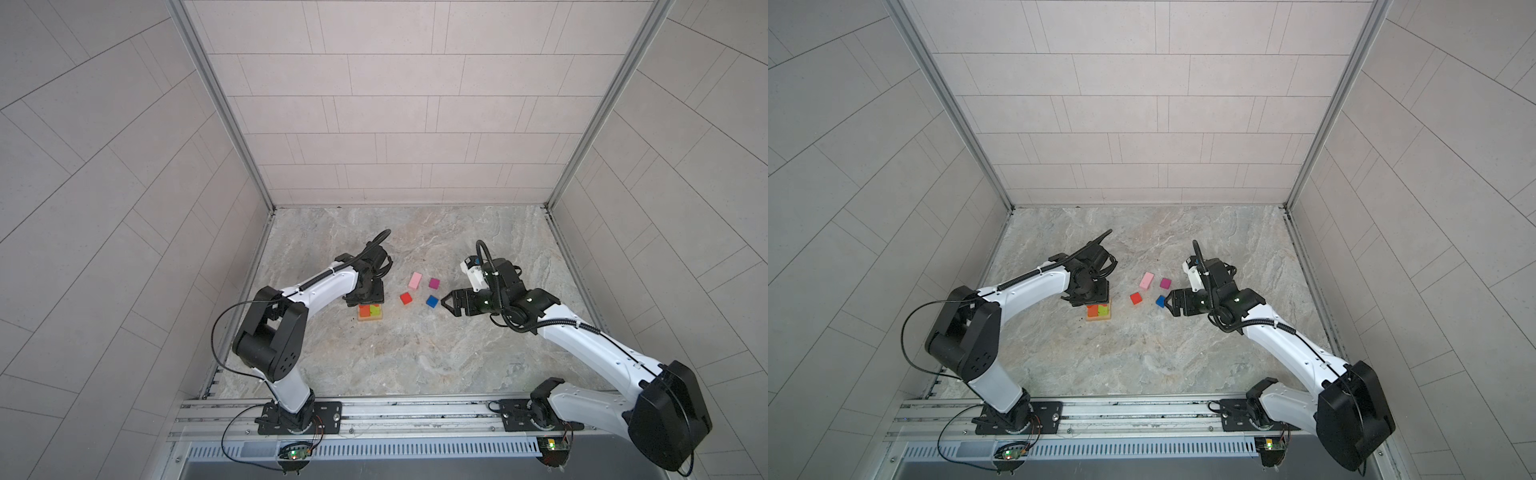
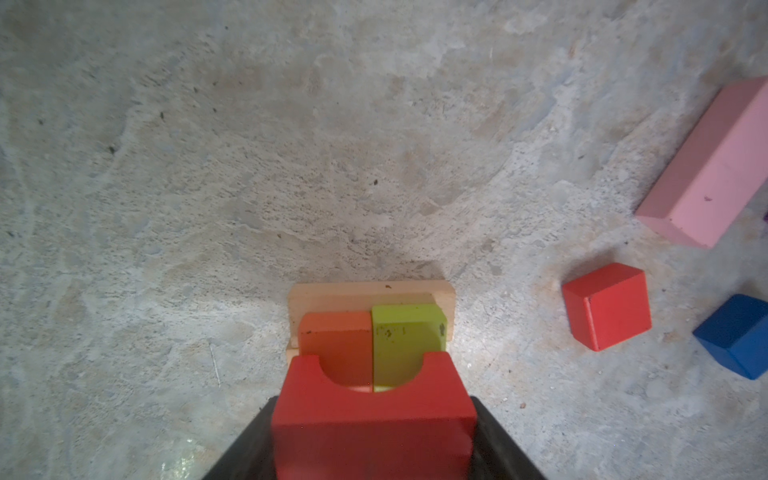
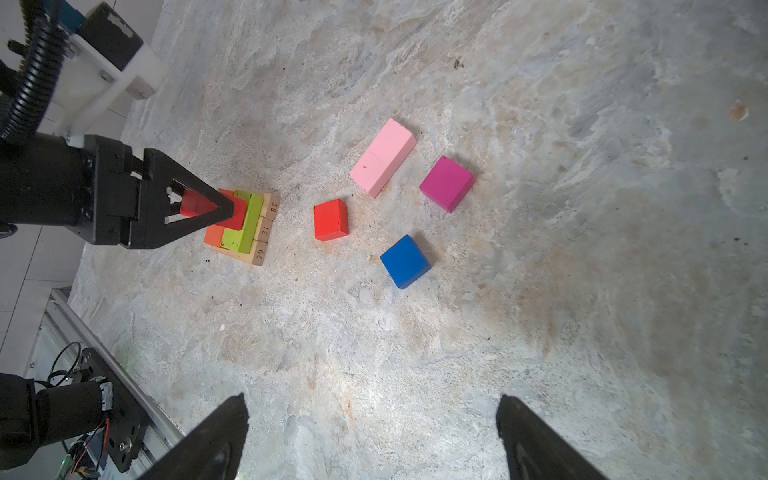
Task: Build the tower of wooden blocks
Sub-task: 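Lower the red arch block onto the orange and lime green blocks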
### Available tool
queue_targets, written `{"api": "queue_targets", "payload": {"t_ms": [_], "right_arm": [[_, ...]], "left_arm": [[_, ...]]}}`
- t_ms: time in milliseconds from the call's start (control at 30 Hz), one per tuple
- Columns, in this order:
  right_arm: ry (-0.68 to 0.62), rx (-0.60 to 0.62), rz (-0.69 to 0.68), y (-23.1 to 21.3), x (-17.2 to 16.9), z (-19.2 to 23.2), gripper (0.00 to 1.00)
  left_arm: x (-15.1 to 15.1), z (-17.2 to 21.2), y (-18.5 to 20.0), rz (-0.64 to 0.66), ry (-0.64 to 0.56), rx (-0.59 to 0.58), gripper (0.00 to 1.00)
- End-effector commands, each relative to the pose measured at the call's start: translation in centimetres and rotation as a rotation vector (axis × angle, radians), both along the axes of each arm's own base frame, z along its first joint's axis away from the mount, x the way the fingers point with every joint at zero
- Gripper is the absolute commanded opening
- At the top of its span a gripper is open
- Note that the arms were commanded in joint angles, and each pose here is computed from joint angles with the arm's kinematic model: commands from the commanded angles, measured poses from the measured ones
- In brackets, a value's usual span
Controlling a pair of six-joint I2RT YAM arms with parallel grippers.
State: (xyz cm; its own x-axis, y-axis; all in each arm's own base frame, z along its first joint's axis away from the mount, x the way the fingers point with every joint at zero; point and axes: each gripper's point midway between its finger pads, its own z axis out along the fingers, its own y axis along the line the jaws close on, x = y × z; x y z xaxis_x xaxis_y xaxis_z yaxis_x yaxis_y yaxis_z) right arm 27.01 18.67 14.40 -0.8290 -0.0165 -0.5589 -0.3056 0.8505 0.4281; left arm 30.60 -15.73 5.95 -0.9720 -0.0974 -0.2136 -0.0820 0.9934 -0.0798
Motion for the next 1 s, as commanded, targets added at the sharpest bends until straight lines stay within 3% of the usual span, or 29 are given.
{"api": "queue_targets", "payload": {"t_ms": [0,700,967], "right_arm": [[-0.007,0.007,-0.004,0.07,0.24,0.39,0.95],[-0.001,0.009,-0.001,0.21,0.20,0.26,0.95],[-0.001,0.010,0.000,0.23,0.19,0.33,0.95]], "left_arm": [[-0.26,0.02,0.22,0.004,-0.004,-0.002,0.51],[-0.49,-0.40,0.80,0.003,0.012,0.035,0.59],[-0.47,-0.36,0.52,-0.004,0.018,0.023,0.67]]}}
